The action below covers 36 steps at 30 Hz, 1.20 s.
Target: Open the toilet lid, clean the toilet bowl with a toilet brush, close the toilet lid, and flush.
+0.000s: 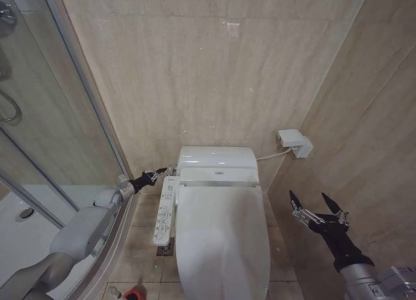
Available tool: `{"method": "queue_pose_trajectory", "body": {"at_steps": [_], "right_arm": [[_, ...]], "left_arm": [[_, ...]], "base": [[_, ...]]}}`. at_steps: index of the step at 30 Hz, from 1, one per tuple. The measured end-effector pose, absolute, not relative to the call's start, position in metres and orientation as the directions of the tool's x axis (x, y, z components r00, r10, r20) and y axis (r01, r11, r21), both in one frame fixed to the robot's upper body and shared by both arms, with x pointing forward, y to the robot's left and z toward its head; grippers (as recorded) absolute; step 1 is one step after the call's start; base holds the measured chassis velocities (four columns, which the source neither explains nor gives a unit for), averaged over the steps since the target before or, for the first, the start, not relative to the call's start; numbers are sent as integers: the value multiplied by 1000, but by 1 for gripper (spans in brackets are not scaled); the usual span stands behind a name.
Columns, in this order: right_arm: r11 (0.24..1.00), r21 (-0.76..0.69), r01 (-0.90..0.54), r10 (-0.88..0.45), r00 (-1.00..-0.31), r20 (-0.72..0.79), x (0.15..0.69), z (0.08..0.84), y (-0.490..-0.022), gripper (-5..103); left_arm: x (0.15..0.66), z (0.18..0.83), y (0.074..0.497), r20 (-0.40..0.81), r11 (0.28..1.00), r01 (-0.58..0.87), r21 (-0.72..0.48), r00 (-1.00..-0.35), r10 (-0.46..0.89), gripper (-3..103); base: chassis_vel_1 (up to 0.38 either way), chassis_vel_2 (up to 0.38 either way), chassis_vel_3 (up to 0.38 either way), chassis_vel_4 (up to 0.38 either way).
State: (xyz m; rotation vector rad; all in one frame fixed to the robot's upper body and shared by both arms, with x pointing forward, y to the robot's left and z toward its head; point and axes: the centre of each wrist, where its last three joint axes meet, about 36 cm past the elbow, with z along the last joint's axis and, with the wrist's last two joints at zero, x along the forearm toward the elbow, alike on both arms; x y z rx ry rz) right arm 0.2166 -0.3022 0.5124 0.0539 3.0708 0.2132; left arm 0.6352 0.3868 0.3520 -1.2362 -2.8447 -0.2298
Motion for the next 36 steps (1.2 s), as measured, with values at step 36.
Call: {"method": "queue_pose_trajectory", "body": {"at_steps": [36], "right_arm": [[990, 139, 31, 39, -997, -60, 217, 512, -302, 100]], "left_arm": [[629, 346, 387, 82, 649, 753, 114, -658, 749, 0]], "base": [[-10, 6, 7, -9]]}}
